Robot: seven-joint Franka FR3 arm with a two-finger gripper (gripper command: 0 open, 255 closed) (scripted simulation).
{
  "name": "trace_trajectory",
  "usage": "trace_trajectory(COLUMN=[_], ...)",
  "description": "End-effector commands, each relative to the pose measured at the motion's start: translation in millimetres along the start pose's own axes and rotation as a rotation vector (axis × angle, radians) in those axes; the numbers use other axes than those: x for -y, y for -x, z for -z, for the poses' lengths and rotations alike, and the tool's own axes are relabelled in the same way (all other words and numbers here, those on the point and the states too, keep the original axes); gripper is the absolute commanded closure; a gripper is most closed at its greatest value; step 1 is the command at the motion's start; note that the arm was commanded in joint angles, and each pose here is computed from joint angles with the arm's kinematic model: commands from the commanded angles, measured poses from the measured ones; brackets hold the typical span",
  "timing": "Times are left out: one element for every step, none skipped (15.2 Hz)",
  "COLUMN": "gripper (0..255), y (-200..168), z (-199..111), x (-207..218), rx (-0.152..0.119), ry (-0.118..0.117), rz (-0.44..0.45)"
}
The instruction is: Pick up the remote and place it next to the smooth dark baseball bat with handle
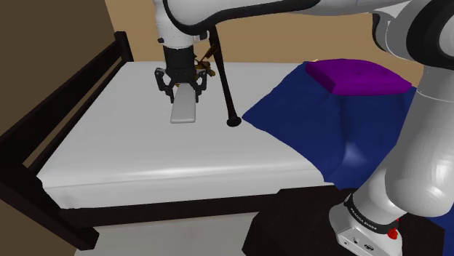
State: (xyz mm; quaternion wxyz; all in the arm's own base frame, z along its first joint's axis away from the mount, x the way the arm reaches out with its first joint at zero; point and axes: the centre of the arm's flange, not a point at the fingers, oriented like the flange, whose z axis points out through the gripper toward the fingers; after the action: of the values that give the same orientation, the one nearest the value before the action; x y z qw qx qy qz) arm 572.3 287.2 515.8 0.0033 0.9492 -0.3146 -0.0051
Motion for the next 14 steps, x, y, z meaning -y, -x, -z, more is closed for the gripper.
trace_trajectory(gripper=[255,255,255,255,255,255,255,255,255,255,255,255,255,255], y=[1,1,1,1,1,1,1,1,1,1,1,1,1,1], z=[12,18,23,28,33,39,44,49,55,60,65,70,76,81], x=[0,0,0,0,-1,-1,-1,-1,-1,-1,-1,-1,-1,-1], rx=[0.000,0.000,0.000,0.000,0.000,0.000,0.000,0.000,0.000,0.000,0.000,0.000,0.000,0.000], ry=[0.000,0.000,0.000,0.000,0.000,0.000,0.000,0.000,0.000,0.000,0.000,0.000,0.000,0.000], rz=[0.000,0.000,0.000,0.000,0.000,0.000,0.000,0.000,0.000,0.000,0.000,0.000,0.000,0.000])
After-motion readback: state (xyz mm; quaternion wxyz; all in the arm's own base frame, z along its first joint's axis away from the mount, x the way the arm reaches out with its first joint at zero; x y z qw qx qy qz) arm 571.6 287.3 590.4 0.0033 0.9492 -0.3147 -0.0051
